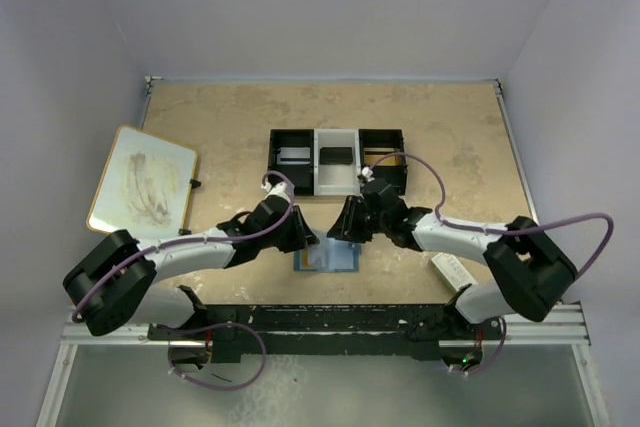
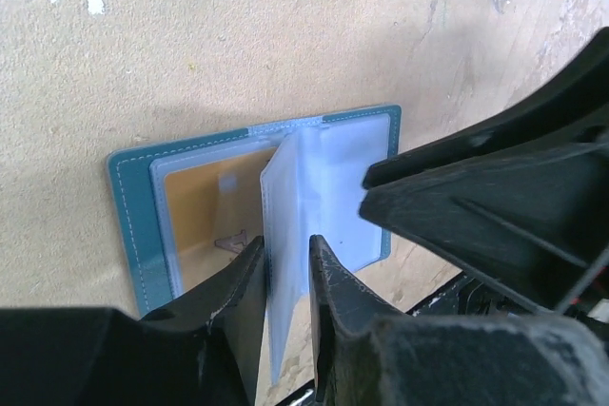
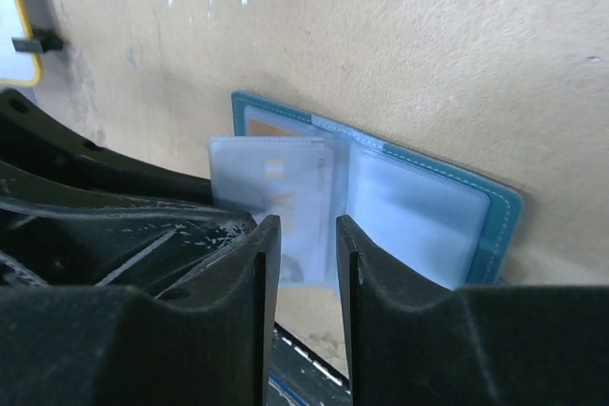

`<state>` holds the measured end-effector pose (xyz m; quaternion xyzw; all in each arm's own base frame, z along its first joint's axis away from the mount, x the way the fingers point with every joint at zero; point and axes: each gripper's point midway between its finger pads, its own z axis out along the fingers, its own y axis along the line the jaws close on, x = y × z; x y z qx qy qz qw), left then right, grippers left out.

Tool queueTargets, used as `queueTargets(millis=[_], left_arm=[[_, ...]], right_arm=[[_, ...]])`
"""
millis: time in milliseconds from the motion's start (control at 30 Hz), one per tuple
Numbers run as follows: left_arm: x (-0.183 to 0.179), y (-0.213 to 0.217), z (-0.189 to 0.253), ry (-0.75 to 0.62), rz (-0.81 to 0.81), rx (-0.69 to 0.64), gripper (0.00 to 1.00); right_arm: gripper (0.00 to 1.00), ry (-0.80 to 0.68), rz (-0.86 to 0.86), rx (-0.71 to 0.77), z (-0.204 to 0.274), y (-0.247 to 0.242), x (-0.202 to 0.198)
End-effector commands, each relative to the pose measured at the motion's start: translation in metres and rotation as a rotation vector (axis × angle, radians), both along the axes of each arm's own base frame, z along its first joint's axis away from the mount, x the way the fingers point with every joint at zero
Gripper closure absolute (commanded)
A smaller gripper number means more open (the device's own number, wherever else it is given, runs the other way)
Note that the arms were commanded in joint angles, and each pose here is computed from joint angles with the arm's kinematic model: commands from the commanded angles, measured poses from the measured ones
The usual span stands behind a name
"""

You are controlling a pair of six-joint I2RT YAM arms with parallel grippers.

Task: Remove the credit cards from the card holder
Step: Adjust the card holder at the center of the board.

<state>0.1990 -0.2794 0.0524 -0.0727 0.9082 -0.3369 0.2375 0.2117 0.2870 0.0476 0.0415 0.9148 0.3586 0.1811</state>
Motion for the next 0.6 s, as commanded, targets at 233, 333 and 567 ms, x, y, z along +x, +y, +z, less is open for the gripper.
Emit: queueTargets(millis=[233,333,567], left_arm=[[0.006,-0.026,0.027,-0.055,-0.087,-0.050,0.73],[0.004,-0.034,0.030,-0.059,-0.104,-0.066,0.69],[-0.003,-0.048,0.026,-0.051,-0.150,-0.045,0.65]], right_arm=[[0.63,-0.119,-0.276,-0.181,0.037,-0.059,0.023],[0.62,-0.133,-0.310,-0.173,0.043,-0.066,0.021],[0.61,-0.119,-0.322,-0.132,0.045,-0.069,0.012]])
